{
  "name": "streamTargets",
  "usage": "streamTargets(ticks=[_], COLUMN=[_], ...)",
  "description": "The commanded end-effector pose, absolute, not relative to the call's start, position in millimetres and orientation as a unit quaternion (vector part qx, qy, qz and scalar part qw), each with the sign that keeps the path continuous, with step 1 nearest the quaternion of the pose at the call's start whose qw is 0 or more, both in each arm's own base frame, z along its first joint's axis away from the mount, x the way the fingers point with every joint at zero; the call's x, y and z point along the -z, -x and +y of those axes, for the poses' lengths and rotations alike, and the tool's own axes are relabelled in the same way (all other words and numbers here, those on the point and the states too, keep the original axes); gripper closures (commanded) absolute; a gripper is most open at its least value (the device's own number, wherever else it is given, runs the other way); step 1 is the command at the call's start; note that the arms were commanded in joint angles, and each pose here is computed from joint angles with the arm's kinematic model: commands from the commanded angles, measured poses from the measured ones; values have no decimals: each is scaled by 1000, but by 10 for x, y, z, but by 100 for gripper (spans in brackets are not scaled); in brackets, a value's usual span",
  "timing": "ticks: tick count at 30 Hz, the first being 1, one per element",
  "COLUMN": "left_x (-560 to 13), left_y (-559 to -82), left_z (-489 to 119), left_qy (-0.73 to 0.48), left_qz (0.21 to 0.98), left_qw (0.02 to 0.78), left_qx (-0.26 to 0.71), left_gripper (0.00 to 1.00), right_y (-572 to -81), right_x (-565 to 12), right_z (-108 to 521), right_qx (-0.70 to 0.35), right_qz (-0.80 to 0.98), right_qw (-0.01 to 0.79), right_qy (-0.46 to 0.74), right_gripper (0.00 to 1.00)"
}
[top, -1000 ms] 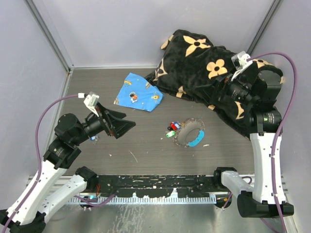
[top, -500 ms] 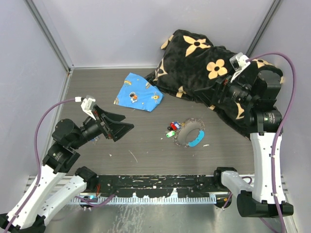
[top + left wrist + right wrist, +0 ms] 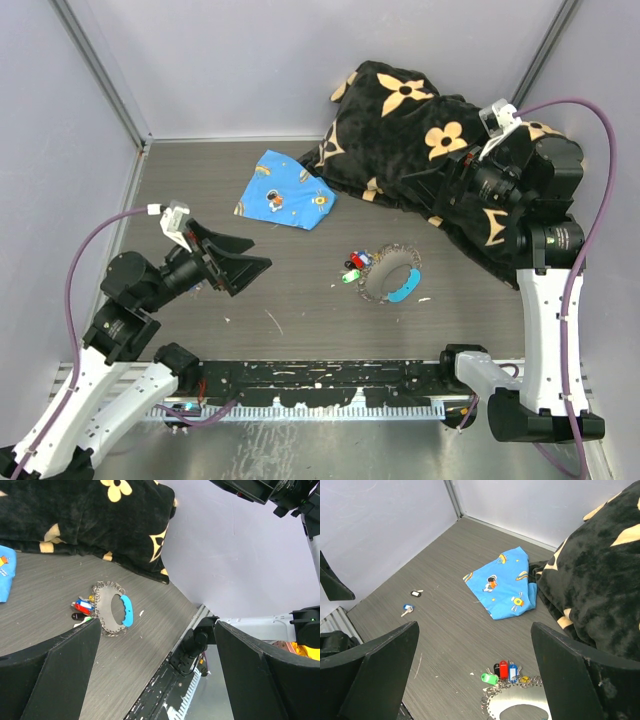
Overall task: Remove the keys from the keyring
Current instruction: Reset both arms
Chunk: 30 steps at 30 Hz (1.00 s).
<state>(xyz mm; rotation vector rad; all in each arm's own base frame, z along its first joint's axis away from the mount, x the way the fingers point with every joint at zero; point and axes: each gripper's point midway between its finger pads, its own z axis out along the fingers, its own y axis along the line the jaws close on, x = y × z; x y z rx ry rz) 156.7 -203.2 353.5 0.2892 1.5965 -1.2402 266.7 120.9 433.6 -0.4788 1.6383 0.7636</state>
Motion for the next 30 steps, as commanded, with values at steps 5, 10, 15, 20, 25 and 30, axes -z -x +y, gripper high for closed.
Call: streamTargets(ticks=[5,10,15,20,25,30], left_x=[-3704,-3702,-3662,-3680,-3685,-3692], left_y=[-1490,-1476,-1470,-1473,-1488,-1511], left_z=[-1964,-1946,-1904,-1877,-1873,-1875], left_qy=[-123,-125,-128,-128,-137,-138], left_qz=[644,646,655,655,662,664], left_qw=[547,549,551,558,558,559], left_qx=[520,516,501,493,482,477], left_gripper=[2,2,2,2,2,2], right_y=[-2674,-2674,-2702,-2743,-2762,-2792], right_x=[-4540,-4598,-4696,-4683,-4695,-4705], right_z=[1186,1181,1147,1098,1061,1035], right_qx=[-314,-309,-298,-276,-263,-253], right_qz=[684,680,677,679,680,681], right_qw=[622,628,638,645,649,653], right_qy=[216,219,215,218,215,214], right_gripper=[0,0,0,0,0,0])
